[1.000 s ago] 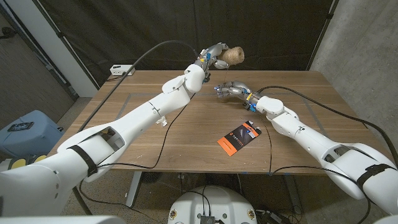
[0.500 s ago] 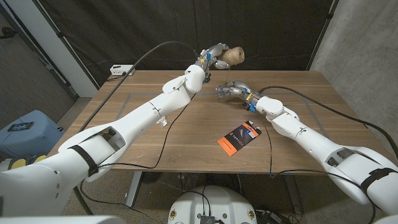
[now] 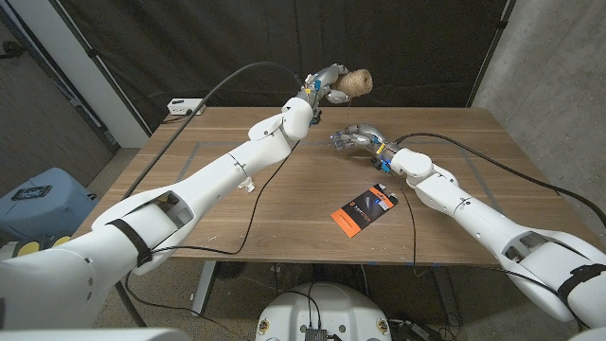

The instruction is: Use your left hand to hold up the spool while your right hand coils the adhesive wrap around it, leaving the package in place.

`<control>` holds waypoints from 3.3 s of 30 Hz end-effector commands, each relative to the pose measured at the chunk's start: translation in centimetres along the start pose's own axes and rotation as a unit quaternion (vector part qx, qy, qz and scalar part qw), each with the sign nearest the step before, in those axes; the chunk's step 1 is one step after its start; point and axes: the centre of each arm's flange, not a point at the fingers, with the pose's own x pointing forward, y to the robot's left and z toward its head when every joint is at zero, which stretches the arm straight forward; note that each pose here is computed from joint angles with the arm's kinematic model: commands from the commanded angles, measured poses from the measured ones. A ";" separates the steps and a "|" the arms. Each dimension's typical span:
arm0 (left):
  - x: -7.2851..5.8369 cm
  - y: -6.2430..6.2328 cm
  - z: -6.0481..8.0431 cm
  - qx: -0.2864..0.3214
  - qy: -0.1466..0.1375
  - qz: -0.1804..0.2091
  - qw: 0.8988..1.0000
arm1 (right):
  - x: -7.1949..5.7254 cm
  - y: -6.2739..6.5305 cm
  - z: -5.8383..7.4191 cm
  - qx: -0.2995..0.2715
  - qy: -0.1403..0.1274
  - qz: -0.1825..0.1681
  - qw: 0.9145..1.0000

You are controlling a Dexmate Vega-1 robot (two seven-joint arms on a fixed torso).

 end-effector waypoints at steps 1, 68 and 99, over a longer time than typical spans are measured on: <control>0.1 0.0 -0.3 -0.005 0.004 0.009 1.000 | -1.3 0.5 0.0 -0.003 0.016 -0.014 1.000; 2.8 -0.3 -0.7 0.062 0.055 -0.088 0.993 | -4.8 1.7 4.7 -0.040 -0.022 -0.007 0.999; 3.8 -0.4 -0.6 0.095 0.061 -0.152 0.982 | -5.7 0.9 7.2 -0.068 -0.059 0.012 0.996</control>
